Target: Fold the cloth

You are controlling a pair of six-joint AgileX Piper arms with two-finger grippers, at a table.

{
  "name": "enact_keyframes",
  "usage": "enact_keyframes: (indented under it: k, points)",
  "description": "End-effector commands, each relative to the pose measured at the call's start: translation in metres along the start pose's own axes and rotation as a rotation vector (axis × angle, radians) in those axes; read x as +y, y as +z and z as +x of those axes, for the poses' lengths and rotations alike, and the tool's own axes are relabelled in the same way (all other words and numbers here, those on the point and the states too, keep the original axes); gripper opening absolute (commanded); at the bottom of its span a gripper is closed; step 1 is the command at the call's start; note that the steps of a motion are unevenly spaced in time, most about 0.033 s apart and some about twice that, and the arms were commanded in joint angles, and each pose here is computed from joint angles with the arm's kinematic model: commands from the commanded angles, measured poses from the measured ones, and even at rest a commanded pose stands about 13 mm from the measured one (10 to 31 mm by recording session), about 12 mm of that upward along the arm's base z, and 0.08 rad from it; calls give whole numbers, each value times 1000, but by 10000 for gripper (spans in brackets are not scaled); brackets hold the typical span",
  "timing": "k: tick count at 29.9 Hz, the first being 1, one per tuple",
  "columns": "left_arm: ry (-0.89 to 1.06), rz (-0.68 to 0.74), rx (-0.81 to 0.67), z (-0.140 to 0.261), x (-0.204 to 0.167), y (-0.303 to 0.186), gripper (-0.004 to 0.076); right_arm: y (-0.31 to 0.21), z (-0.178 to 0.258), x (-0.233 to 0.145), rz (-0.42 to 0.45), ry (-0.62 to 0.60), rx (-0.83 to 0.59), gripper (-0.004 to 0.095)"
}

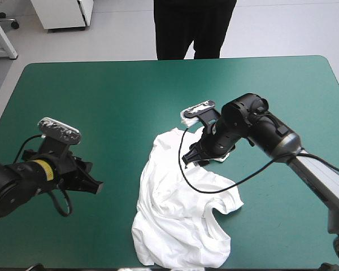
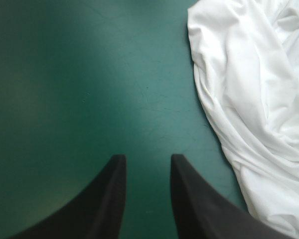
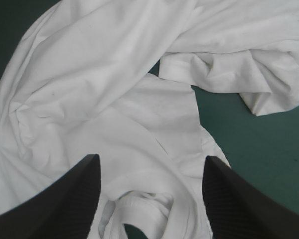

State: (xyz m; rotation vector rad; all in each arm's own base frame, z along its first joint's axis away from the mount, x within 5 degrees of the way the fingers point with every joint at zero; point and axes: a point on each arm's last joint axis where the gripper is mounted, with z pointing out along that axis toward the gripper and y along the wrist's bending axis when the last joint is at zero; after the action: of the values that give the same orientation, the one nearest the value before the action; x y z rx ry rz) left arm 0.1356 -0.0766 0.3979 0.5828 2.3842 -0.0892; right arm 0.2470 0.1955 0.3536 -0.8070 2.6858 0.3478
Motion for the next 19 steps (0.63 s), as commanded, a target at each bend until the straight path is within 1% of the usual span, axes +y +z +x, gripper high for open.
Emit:
enact_keyframes:
  k: [1,2,4,6,8,11,15,19]
  points:
    - [29,21,-52,-28,-5,5,340,-33,18,1,1,26,-61,556]
    - [41,18,-46,-35,-6,9,358,-34,24,0,3,38,-57,551]
    - [73,17,-35,-49,-8,17,361,-36,36,-2,19,59,-50,539]
    - [105,15,-4,-63,-11,29,361,-36,50,-6,58,82,-36,534]
    - [141,16,53,-75,-15,45,361,-34,64,-10,85,110,-20,534]
    - [182,40,142,-93,-20,73,361,-36,83,-11,84,149,-17,534]
    - [100,162,185,-115,-12,103,361,-46,96,-10,77,187,-50,530]
    - [66,169,189,-134,3,128,361,-55,101,-10,74,202,-98,512]
